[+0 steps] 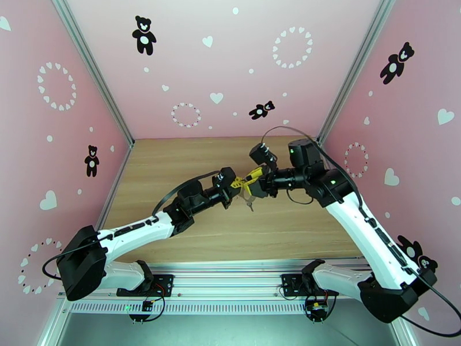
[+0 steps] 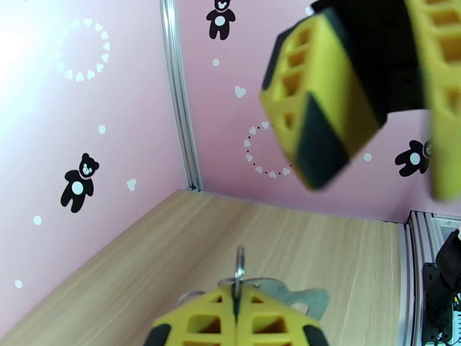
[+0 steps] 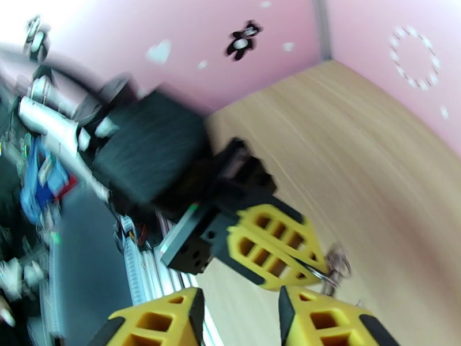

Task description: Remove the keys from the keyring

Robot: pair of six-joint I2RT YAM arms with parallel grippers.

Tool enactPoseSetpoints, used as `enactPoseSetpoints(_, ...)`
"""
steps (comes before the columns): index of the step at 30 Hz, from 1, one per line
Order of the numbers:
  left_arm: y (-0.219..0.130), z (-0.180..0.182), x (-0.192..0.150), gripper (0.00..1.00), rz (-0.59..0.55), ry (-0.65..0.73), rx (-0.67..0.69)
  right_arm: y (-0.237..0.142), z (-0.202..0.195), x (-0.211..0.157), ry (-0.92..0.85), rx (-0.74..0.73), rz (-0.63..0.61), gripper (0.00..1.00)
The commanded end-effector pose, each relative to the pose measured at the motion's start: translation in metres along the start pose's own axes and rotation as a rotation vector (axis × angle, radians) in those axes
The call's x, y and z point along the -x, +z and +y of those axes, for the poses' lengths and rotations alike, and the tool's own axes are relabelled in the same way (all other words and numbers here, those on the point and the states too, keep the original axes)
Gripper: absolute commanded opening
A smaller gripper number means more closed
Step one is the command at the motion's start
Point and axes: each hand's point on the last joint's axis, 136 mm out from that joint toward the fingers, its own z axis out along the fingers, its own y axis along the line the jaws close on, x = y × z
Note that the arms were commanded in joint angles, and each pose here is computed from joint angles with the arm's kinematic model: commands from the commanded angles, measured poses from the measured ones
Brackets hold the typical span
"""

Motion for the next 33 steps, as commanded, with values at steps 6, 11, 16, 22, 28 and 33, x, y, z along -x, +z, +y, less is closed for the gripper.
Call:
enactPoseSetpoints(6,-0.006,-0.02,0.022,0.0,-0.069,0.118,-0.117,-0.005,-0.017,0.009,0.279,0.073,-0.111,0.6)
enactPoseSetpoints(11,-0.01,-0.028,0.024,0.0,-0.074,0.099,-0.192,0.006,-0.015,0.0,0.325,0.172,-0.122,0.71)
enactPoseSetpoints(16,-0.01,-0.025,0.034,0.0,-0.087,0.087,-0.212,0.009,-0.013,-0.008,0.347,0.206,-0.113,0.81)
enactPoseSetpoints(22,-0.007,-0.023,0.034,0.0,-0.072,0.09,-0.217,0.018,-0.014,-0.027,0.427,0.25,-0.069,0.85)
enactPoseSetpoints(28,-0.005,-0.018,0.035,0.0,-0.061,0.102,-0.202,0.02,-0.008,-0.03,0.454,0.277,-0.072,0.86)
enactPoseSetpoints(33,-0.004,-0.013,0.03,0.0,-0.04,0.112,-0.184,0.015,-0.001,-0.033,0.461,0.285,-0.069,0.83)
